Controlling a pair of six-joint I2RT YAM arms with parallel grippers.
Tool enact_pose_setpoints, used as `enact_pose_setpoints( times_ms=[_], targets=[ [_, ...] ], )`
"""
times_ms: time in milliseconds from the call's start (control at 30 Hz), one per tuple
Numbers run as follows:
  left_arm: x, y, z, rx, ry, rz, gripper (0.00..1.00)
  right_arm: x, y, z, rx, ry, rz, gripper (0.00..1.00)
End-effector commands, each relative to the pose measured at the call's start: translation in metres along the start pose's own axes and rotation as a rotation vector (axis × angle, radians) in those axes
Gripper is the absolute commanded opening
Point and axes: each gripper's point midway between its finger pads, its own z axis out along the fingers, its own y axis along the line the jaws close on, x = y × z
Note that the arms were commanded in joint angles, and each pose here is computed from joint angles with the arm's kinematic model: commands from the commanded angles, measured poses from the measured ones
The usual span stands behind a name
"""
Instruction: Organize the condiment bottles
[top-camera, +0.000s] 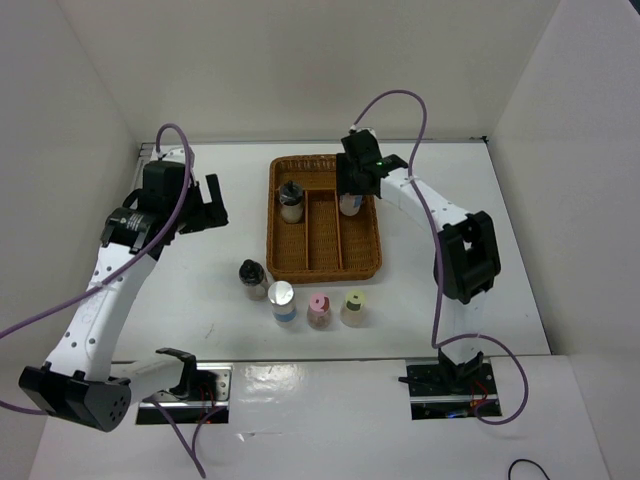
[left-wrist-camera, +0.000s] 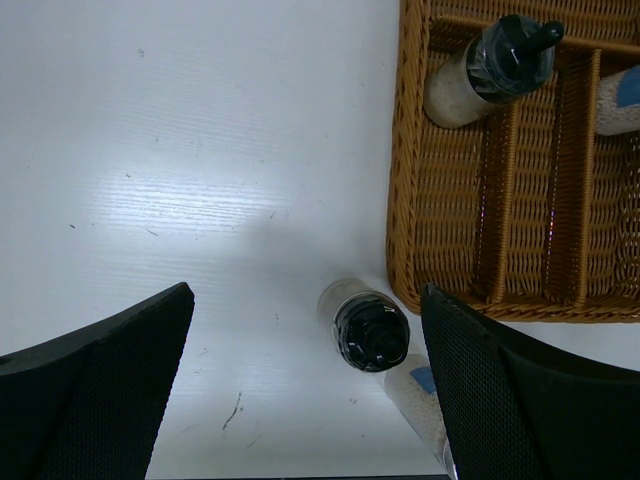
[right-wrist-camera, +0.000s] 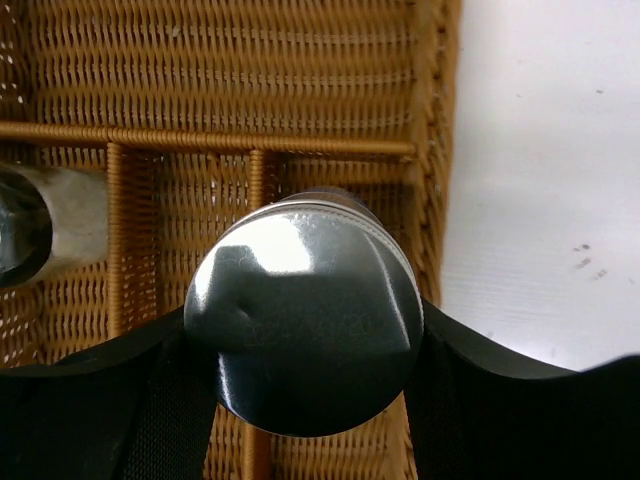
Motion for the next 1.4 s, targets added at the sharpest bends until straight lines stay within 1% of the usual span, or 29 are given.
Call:
enact_pose_setpoints(
  times_ms=[0,33,133,367,467,500,600,633,700,733,767,833,867,900,967,1033,1100,1133,1167,1200,1267,1300,1333,1367],
  targets=[
    [-0.001,-0.003,-0.011,0.031,-0.022,-0.034,1.00,-0.051,0.021,-0.006,-0.016,-0.158,-0.002,0.45],
    [-0.002,0.000,-0.010,0.024,-0.024,-0.040,1.00,-0.044,0.021,0.004,-0.008,-0.136,-0.009,0.45],
    [0.000,-0.003,-0.014,0.043,-0.018,-0.040,1.00,-0.036,0.022,0.016,0.013,-0.120,-0.020,0.45],
    [0.019,-0.012,-0.011,0.111,0.042,-0.027,1.00,-0.026,0.016,0.033,0.057,-0.102,-0.037,0.54],
    [0.033,-0.022,-0.006,0.177,0.086,-0.008,1.00,-0.022,0.016,0.036,0.060,-0.094,-0.040,0.64],
    [0.043,-0.028,-0.005,0.209,0.120,0.001,1.00,-0.022,0.016,0.036,0.060,-0.094,-0.031,0.77],
    [0.057,-0.031,-0.001,0.216,0.147,-0.001,1.00,-0.018,0.013,0.036,0.078,-0.078,-0.002,0.98],
    [0.064,-0.032,0.000,0.217,0.164,0.007,1.00,-0.015,0.012,0.035,0.081,-0.070,-0.004,0.98],
    [0.075,-0.033,0.001,0.218,0.181,-0.022,1.00,-0.018,0.010,0.022,0.080,-0.073,0.007,0.98],
    [0.072,-0.034,0.002,0.223,0.168,-0.022,1.00,-0.019,0.011,0.017,0.067,-0.076,0.009,0.98],
    [0.076,-0.033,0.003,0.219,0.176,-0.022,1.00,-0.029,0.012,-0.001,0.045,-0.103,0.020,0.98],
    [0.080,-0.043,0.003,0.263,0.183,-0.008,1.00,-0.031,0.008,-0.016,0.035,-0.128,0.037,0.98],
    [0.081,-0.045,0.003,0.271,0.183,0.011,1.00,-0.046,0.009,-0.039,0.004,-0.181,0.056,0.98],
    [0.086,-0.049,0.005,0.276,0.205,0.024,1.00,-0.042,0.008,-0.045,-0.005,-0.177,0.055,0.98],
    [0.091,-0.052,0.010,0.271,0.225,0.051,1.00,-0.047,0.009,-0.066,-0.024,-0.208,0.059,0.98],
    [0.097,-0.059,0.014,0.268,0.249,0.079,0.98,-0.051,0.010,-0.091,-0.056,-0.242,0.065,0.98],
    [0.106,-0.055,0.022,0.214,0.284,0.085,0.98,-0.042,0.015,-0.110,-0.077,-0.239,0.037,0.98],
    [0.105,-0.056,0.024,0.189,0.273,0.095,0.96,-0.040,0.019,-0.116,-0.090,-0.243,0.017,0.98],
    [0.109,-0.054,0.025,0.169,0.286,0.098,0.96,-0.027,0.021,-0.117,-0.093,-0.218,0.000,0.98],
    [0.113,-0.055,0.029,0.154,0.301,0.097,0.95,-0.022,0.030,-0.128,-0.121,-0.226,-0.026,0.98],
    [0.119,-0.054,0.033,0.120,0.318,0.112,0.94,-0.001,0.038,-0.130,-0.141,-0.204,-0.055,0.98],
    [0.119,-0.053,0.034,0.108,0.314,0.101,0.93,-0.001,0.040,-0.136,-0.169,-0.214,-0.051,0.98],
    [0.121,-0.053,0.036,0.097,0.315,0.115,0.93,0.013,0.040,-0.134,-0.170,-0.189,-0.068,0.98],
    [0.121,-0.055,0.035,0.094,0.313,0.114,0.90,0.018,0.046,-0.136,-0.195,-0.188,-0.061,0.98]
  ],
)
